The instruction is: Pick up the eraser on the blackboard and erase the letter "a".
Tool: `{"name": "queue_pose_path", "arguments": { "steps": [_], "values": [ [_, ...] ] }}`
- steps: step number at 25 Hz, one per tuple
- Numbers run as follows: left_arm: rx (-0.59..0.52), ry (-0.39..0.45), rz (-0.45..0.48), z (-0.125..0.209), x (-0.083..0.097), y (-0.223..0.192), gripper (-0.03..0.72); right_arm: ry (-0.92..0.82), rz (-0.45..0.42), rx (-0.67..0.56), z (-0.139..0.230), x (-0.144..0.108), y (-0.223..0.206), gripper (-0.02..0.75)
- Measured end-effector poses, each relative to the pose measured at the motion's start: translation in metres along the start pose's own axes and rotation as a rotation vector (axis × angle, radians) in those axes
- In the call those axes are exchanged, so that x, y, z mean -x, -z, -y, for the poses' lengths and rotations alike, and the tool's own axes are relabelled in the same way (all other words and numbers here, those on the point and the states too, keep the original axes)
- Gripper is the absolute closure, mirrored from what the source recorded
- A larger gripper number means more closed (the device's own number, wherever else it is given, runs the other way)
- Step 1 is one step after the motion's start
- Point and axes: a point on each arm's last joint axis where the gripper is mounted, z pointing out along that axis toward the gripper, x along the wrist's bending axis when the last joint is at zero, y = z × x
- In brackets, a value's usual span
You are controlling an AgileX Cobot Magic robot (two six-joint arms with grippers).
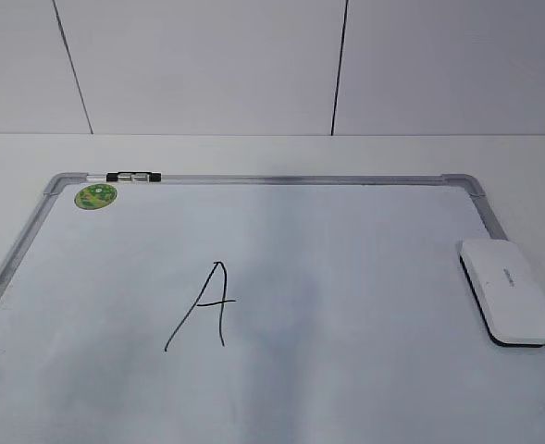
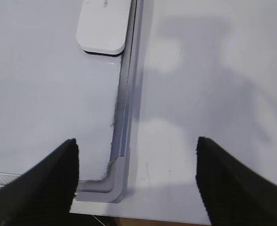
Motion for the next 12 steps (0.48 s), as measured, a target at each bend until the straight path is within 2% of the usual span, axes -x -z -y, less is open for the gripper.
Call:
{"name": "queue_pose_path", "arguments": {
  "steps": [12],
  "values": [
    [0.015, 0.007, 0.017, 0.0009, 0.0018, 0.0017, 0.255, 0.001, 0.002, 0.008, 0.0008, 0.0002, 0.001, 0.146]
  ]
}}
